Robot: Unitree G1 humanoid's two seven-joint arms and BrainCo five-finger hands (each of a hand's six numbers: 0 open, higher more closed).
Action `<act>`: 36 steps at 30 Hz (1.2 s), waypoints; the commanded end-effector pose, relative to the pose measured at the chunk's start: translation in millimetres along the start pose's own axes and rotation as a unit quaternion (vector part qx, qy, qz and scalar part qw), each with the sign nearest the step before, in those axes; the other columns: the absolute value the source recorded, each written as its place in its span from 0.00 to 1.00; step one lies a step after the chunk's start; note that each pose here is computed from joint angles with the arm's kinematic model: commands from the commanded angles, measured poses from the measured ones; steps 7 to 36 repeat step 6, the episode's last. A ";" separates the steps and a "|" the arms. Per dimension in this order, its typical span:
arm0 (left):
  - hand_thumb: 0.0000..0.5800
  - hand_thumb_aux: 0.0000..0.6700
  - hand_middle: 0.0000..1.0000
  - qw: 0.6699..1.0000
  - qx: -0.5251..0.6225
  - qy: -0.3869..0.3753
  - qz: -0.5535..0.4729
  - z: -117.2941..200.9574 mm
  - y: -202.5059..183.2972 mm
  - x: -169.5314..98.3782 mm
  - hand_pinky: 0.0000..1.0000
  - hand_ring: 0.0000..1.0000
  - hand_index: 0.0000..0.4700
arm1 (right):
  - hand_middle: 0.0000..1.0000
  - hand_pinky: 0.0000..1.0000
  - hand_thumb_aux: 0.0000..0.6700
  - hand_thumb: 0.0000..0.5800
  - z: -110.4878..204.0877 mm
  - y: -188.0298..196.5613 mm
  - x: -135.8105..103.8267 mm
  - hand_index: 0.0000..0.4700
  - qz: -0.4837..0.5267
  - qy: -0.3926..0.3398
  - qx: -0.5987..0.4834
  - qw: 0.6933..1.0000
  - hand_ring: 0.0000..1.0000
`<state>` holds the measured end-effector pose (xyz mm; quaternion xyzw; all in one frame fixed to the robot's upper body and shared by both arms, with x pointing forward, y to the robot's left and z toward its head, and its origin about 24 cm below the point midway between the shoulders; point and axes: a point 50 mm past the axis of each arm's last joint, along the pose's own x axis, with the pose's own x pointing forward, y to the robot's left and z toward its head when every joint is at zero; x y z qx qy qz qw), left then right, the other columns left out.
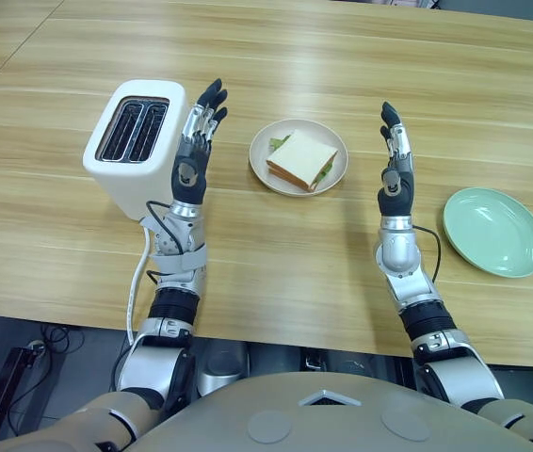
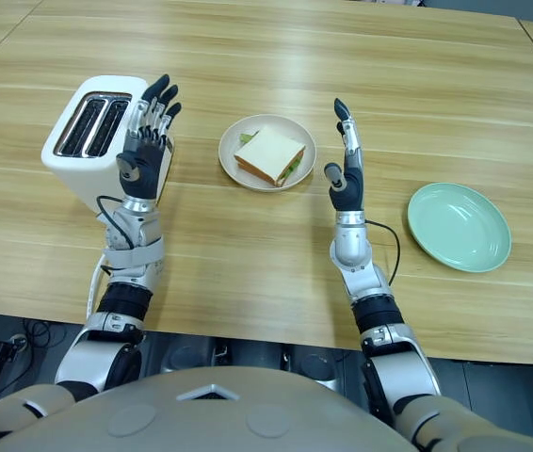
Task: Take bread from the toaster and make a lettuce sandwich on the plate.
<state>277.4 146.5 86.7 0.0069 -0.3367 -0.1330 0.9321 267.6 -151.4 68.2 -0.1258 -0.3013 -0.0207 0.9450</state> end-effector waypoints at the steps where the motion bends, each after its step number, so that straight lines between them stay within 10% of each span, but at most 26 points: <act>1: 0.00 0.00 0.00 1.000 0.005 0.004 0.000 -0.9 -0.8 -1.9 0.00 0.00 0.00 | 0.00 0.00 0.00 0.00 1.4 -3.8 0.6 0.00 -0.007 0.003 0.004 1.000 0.00; 36: 0.00 0.00 0.00 1.000 0.013 0.011 0.003 -4.1 -0.3 -3.1 0.00 0.00 0.00 | 0.00 0.00 0.00 0.00 0.4 -5.1 2.1 0.00 -0.006 0.005 0.002 1.000 0.00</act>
